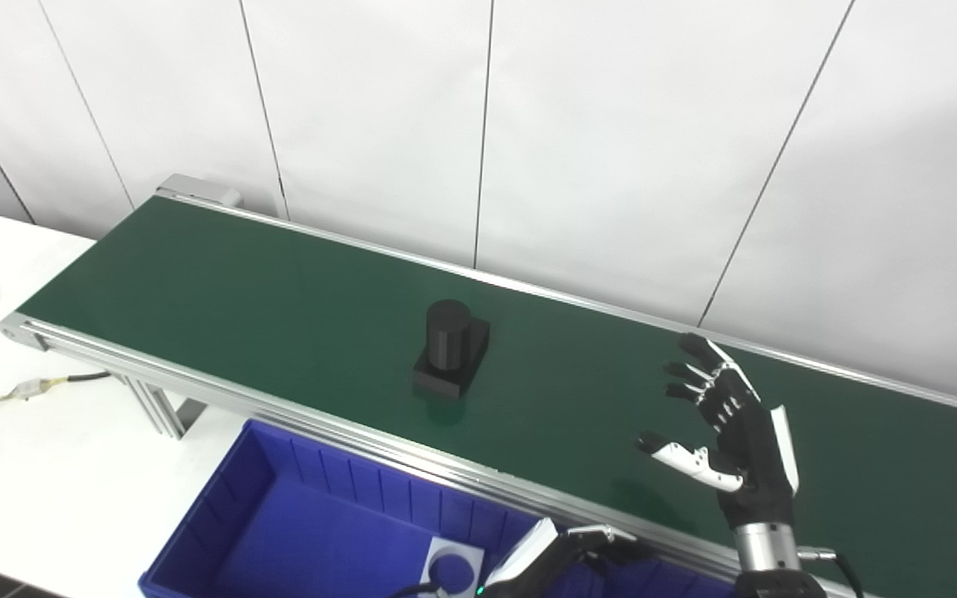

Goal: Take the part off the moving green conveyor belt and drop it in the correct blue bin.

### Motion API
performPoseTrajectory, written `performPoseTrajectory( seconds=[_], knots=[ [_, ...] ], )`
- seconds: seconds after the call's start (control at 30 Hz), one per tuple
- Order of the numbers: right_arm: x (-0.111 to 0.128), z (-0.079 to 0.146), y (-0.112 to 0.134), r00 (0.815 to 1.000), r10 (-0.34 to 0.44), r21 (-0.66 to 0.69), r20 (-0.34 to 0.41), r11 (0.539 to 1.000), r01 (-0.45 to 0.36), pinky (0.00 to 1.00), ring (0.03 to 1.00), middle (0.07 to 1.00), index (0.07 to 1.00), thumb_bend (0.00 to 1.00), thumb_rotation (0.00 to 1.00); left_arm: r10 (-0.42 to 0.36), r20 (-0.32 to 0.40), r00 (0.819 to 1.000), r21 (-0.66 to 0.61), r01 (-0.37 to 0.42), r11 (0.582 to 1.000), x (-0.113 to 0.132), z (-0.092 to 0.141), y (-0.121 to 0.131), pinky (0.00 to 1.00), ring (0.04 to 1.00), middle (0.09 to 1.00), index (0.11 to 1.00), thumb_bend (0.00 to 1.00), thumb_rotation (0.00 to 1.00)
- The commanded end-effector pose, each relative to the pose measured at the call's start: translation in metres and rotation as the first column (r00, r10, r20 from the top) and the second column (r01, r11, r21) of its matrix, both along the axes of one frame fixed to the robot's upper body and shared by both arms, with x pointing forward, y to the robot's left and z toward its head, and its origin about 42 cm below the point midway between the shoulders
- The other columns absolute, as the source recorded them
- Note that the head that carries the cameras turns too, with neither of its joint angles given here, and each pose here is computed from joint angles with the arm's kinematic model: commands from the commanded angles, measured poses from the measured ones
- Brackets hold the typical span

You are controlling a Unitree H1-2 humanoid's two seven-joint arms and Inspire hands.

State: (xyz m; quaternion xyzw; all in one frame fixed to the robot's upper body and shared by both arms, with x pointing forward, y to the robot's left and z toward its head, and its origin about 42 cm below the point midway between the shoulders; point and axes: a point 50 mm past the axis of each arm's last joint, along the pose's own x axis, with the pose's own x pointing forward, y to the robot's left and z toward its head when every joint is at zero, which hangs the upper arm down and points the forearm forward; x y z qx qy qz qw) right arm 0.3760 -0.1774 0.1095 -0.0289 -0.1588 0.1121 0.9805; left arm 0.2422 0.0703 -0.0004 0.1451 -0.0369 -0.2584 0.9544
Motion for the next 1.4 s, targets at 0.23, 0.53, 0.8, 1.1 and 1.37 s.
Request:
performPoseTrajectory(
  seconds=[0.23,0.53,0.8,1.1,1.37],
  knots=[
    [0.040,0.032,0.004,0.995,-0.023,-0.062,0.097,0.998,0.030,0.66,0.750,0.867,0.827,0.90,0.19,-0.004,0.074,0.997,-0.056,0.009,0.998,0.006,0.016,-0.003,0.66,0.735,0.751,0.713,0.84,0.14],
    [0.063,0.034,0.020,0.998,-0.014,-0.094,0.066,0.995,0.020,0.63,0.739,0.863,0.831,0.92,0.17,-0.003,0.068,0.998,-0.070,0.008,0.997,0.007,0.018,0.008,0.65,0.731,0.749,0.705,0.83,0.11],
    [0.074,0.030,0.040,1.000,-0.003,-0.106,0.023,0.994,0.006,0.60,0.737,0.866,0.835,0.96,0.20,-0.002,0.059,0.998,-0.091,0.008,0.996,0.006,0.021,0.016,0.66,0.731,0.751,0.701,0.82,0.08],
    [0.081,0.027,0.061,1.000,-0.009,-0.145,-0.001,0.989,0.009,0.58,0.710,0.851,0.829,0.96,0.18,-0.001,0.075,0.997,-0.085,0.008,0.996,0.004,0.024,0.024,0.65,0.728,0.748,0.694,0.81,0.05],
    [0.083,0.018,0.065,0.999,-0.013,-0.147,-0.042,0.989,0.006,0.58,0.715,0.854,0.825,0.95,0.16,-0.001,0.074,0.997,-0.081,0.007,0.997,0.003,0.023,0.028,0.66,0.732,0.746,0.688,0.81,0.04]
  ],
)
